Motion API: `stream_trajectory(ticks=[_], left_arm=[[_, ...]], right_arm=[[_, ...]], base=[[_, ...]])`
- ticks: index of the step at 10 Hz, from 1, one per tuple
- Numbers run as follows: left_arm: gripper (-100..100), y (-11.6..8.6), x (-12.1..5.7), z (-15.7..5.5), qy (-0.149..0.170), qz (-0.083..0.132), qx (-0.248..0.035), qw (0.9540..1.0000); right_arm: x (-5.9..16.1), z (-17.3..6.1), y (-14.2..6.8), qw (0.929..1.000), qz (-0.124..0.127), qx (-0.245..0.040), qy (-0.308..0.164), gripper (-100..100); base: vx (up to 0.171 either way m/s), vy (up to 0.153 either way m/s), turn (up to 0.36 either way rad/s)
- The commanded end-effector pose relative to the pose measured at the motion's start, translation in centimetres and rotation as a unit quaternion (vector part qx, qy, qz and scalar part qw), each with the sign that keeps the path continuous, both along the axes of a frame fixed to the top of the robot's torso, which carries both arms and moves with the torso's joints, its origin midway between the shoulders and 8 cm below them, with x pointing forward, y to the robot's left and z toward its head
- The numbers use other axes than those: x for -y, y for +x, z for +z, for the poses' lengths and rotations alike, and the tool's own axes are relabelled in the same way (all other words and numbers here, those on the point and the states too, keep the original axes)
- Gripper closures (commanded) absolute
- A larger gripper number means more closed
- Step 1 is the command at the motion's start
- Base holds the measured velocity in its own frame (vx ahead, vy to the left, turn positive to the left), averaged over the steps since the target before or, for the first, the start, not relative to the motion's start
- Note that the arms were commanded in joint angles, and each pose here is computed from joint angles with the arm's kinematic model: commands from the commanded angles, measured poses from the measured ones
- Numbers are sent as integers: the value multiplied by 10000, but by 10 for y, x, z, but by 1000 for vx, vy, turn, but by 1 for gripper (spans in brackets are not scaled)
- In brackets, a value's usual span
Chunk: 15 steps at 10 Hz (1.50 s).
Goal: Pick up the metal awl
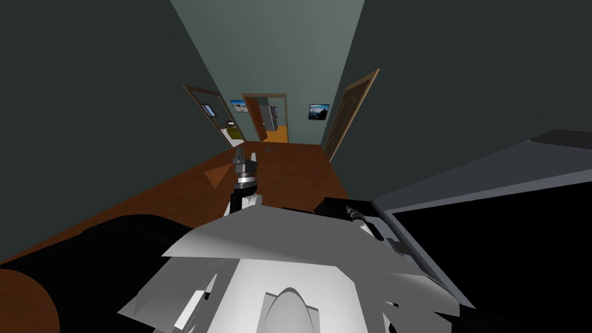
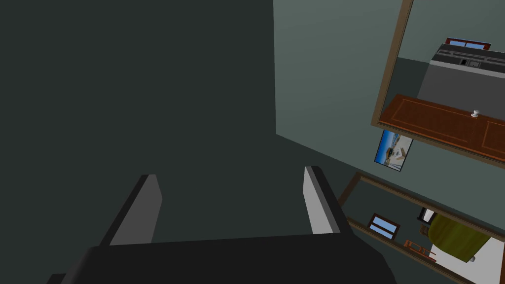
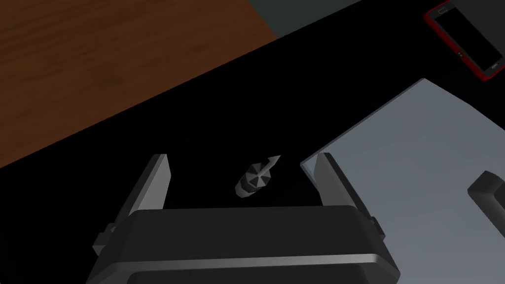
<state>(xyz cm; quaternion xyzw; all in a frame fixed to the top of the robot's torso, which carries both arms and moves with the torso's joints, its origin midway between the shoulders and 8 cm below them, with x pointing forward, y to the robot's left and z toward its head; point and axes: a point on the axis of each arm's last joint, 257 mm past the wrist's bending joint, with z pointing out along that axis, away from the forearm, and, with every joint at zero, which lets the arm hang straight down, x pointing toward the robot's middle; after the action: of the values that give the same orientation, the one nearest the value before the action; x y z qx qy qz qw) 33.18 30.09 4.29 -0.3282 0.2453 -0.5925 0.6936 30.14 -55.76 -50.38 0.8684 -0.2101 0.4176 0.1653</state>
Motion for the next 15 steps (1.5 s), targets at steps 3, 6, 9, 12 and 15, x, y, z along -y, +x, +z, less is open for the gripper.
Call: stream_trajectory(ticks=[3, 6, 9, 12, 15], left_arm=[[0, 0, 0, 0, 0, 0, 0, 10000], [0, 0, 0, 0, 0, 1, -1, 10000], [0, 0, 0, 0, 0, 1, -1, 10000], [0, 0, 0, 0, 0, 1, -1, 10000], [0, 0, 0, 0, 0, 1, -1, 10000]], right_arm=[[12, -17, -14, 9972, -491, -4, 562, -100], [12, -17, -14, 9971, -502, -2, 578, 0], [24, -27, -47, 9963, -720, -116, 462, -100], [34, -34, -79, 9960, -811, -270, 257, -100], [41, -41, -112, 9949, -907, -403, 159, -100]], base=[[-68, -36, 165], [-29, -16, 56], [66, 3, 69], [52, 6, 70], [40, -1, 37]])
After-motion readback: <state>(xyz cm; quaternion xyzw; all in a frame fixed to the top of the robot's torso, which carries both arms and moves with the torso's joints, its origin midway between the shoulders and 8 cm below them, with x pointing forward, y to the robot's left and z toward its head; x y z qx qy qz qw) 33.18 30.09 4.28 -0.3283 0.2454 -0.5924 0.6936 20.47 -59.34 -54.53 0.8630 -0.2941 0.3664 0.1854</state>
